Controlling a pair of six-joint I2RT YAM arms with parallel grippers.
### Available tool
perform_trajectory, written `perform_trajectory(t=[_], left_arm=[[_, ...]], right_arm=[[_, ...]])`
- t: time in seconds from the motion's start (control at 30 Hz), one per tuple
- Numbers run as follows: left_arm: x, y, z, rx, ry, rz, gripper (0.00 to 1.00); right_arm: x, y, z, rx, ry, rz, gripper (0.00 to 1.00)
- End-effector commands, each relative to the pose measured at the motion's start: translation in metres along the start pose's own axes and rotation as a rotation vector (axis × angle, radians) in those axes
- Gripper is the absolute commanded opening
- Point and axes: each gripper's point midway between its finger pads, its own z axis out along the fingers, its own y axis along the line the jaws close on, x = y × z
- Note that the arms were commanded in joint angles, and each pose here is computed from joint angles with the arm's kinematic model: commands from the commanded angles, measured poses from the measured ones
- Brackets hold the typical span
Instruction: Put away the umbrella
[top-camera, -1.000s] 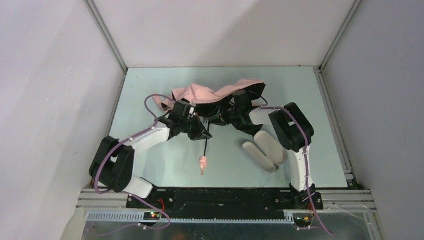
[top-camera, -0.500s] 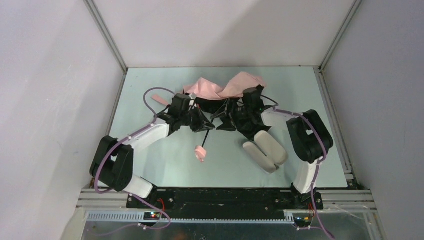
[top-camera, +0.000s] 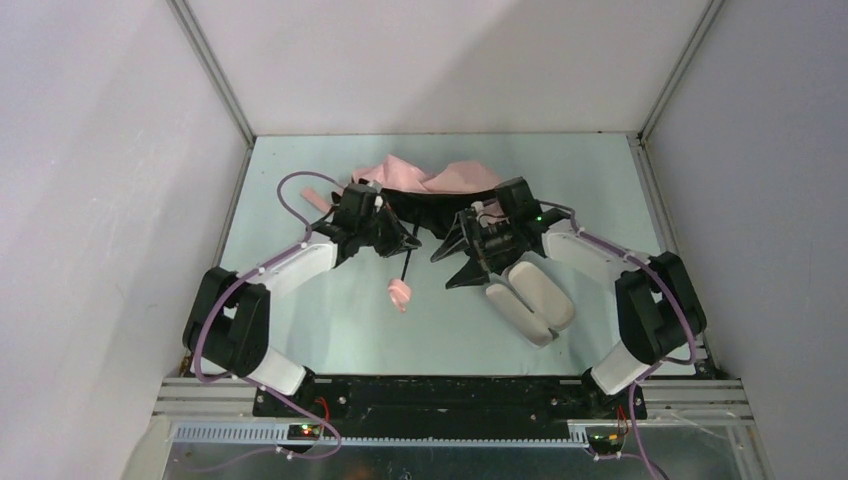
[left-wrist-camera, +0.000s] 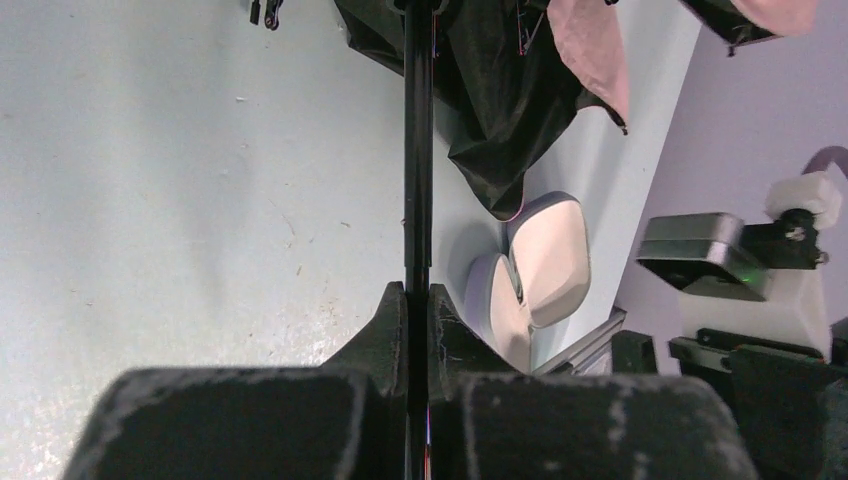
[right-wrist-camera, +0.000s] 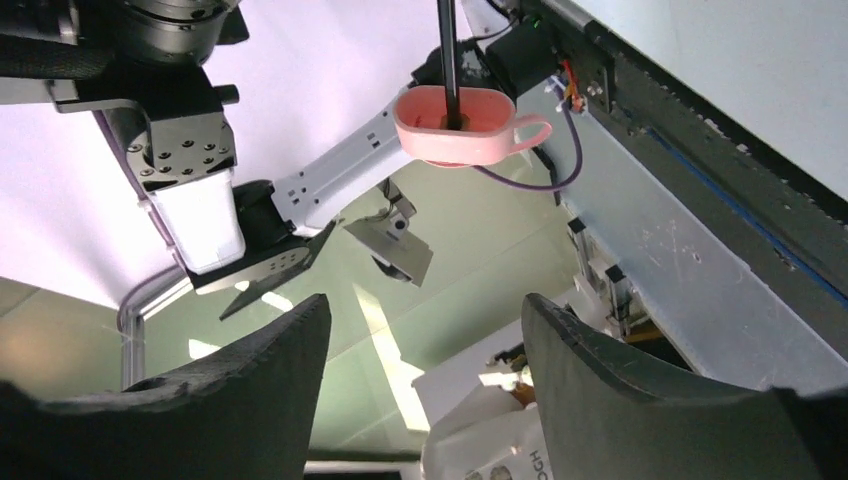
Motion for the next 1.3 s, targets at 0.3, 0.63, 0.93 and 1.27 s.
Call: perform_trajectory(t=[0.3,0.63,0.93,1.27], left_arm=[[0.031,0.003,-0.014,0.02,0.036,0.037,0.38],[-0.018,0.006,-0.099,-0.134,-0.112,0.237,0.97],[-0.148,0.009,-0.119,-0.282,-0.3,0.371,1.0],[-0.209,0.029,-0.028,-0.281,-0.176,0.417,1.0]], right_arm=[[-0.082,0.039,-0.131,0.162,-0.633,-0.223,0.99],[-0.166,0.011,-0.204,0.685,-0.904,-0.532,0.99],[-0.22,-0.02,-0.208,0.688,-0.823,-0.598,0.99],[-0.257,-0.044,-0.182,0.528,-0.756,-0.568,1.0]])
